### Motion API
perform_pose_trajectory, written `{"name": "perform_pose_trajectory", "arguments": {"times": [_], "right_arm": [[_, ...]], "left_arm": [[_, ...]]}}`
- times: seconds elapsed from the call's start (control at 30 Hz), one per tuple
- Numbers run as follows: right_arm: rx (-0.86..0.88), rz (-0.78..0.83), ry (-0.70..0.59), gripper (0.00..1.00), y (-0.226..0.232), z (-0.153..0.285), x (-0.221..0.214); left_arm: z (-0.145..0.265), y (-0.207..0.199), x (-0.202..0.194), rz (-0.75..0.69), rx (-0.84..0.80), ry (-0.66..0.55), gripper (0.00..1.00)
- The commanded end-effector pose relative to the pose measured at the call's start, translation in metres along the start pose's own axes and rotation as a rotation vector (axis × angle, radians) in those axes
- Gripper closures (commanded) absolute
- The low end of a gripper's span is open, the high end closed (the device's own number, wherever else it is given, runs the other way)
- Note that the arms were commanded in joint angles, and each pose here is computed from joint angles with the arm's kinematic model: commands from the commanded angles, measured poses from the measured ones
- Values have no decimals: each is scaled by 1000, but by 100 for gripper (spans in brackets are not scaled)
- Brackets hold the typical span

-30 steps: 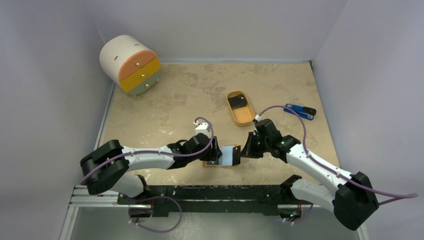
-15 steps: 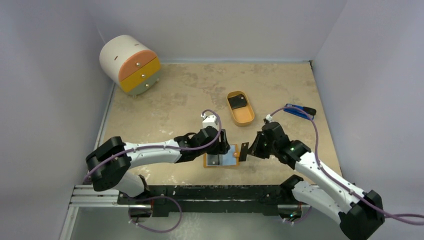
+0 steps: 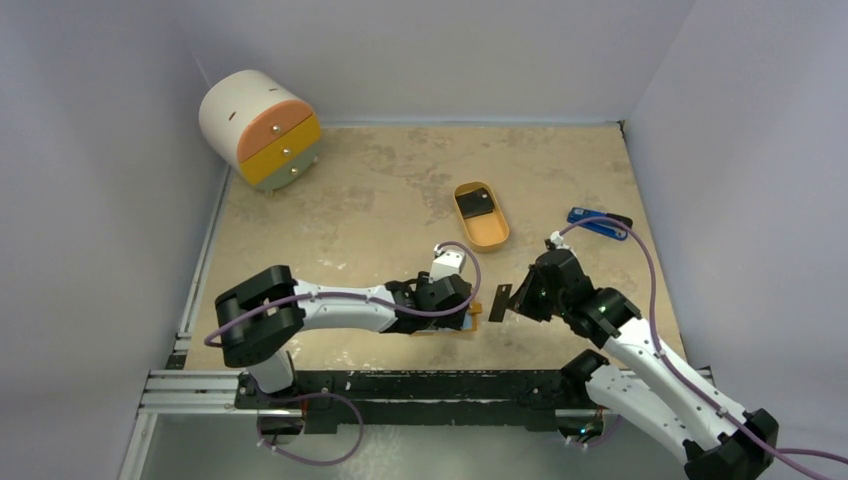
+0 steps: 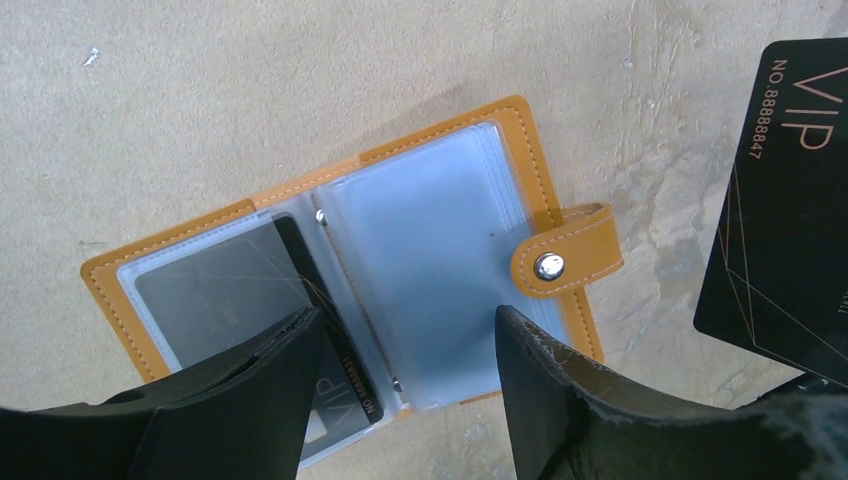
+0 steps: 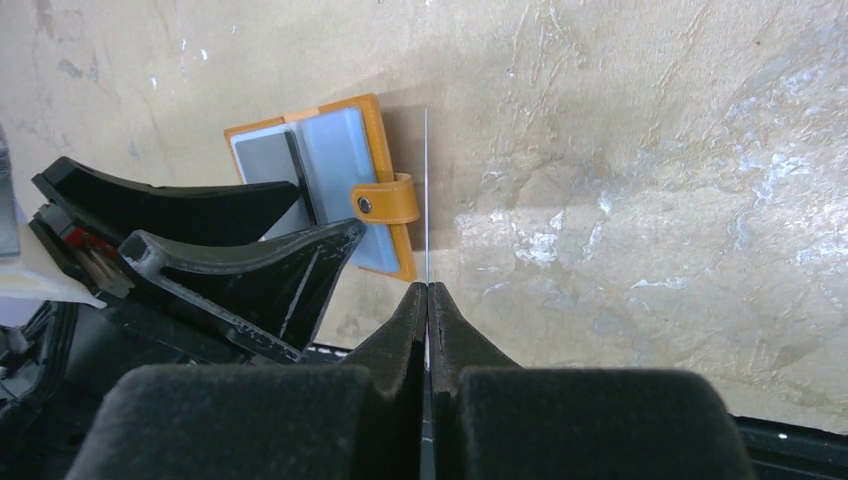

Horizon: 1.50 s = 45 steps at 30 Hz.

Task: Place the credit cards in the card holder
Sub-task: Turn over the card slot in the card holder.

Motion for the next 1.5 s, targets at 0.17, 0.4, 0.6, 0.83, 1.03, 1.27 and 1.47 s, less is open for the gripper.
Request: {"name": "perform_pose_trajectory", "arguments": {"times": [0.17,0.4,0.6,0.83,1.03,1.27,1.47], "right_arm": [[13,2,-67,100,9,8,19],[16,3,-64,100,9,8,18],[45,18,-60,100,14,7,18],[176,55,-24,100,38,1,14],[300,106,100,100,58,-13,-5],[200,120,128,100,43,-32,-7],[167,142,182,100,37,-46,-15]], "left_arm": [[-12,-3,-3,-68,40,-9,37],[-25,13,-21,-101,96,21,60],[-23,17,-21,-83,94,9,81],[-21,23,-20,-80,112,-1,100],[-15,28,-18,-39,97,-29,100],[-12,31,-19,-24,92,-32,100],[-12,31,-19,-20,92,-33,100]]}}
Point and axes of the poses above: each gripper's point midway between its finger pads, its own z axis back along the fingers, its own y axis along the line the jaws close on, x = y × z, the point moved 1 cm from there along z, back along the fingers, and after that the axes turned 11 degrees about z, right-handed, at the moved point
